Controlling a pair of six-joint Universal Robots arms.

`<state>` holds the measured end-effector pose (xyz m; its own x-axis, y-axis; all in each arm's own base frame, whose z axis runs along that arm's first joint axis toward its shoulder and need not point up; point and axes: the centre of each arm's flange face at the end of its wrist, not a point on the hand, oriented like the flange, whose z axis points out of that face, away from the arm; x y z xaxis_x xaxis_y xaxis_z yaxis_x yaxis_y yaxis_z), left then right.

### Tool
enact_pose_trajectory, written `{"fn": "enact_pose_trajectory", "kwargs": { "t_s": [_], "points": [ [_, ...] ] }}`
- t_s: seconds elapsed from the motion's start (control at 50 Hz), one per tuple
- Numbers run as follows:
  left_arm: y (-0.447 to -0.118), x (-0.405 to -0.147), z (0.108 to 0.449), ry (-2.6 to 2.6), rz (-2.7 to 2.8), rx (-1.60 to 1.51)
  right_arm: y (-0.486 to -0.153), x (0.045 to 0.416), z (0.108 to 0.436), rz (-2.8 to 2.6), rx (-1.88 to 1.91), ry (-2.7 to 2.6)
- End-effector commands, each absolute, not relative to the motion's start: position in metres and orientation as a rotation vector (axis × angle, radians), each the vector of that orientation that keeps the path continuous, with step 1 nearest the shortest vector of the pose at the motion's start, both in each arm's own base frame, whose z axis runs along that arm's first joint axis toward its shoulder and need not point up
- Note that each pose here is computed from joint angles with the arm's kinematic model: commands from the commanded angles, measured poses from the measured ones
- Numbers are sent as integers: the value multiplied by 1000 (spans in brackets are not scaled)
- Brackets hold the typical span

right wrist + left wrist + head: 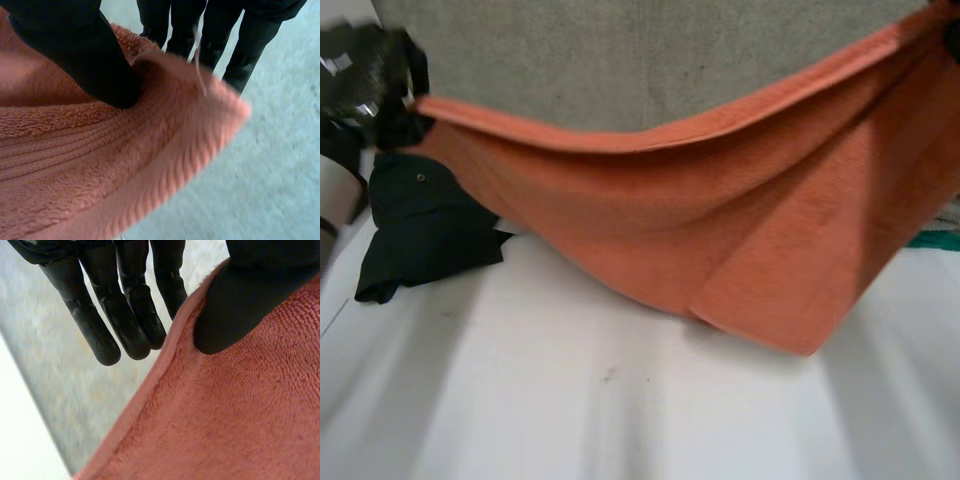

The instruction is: Fold the laundry.

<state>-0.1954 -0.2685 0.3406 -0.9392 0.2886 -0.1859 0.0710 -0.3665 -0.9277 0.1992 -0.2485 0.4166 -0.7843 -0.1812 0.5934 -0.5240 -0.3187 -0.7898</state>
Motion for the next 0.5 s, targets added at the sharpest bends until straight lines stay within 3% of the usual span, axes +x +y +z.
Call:
{"fn": "enact_pose_trajectory", "kwargs": {
  "t_s": [0.02,0.1,0.18,0.28,0.32,0.42,0.5],
  "points": [
    [-254,-189,366,-1746,2366,-578,-276,184,386,1981,952,-1800],
    [-280,-192,333,-1938,2269,-706,-293,197,342,1830,1078,-1948],
    [-326,-198,280,-2115,2193,-957,-304,213,314,1743,1154,-1982],
    [-372,-225,261,-2087,2247,-1083,-347,221,291,1739,1072,-1934],
    [-386,-233,268,-2025,2320,-1072,-365,224,293,1807,1017,-1861],
    [-424,-246,340,-1559,2783,-888,-412,232,337,2143,724,-1436],
    [-422,-250,385,-1173,3014,-725,-416,238,376,2327,548,-1147]
  ]
}}
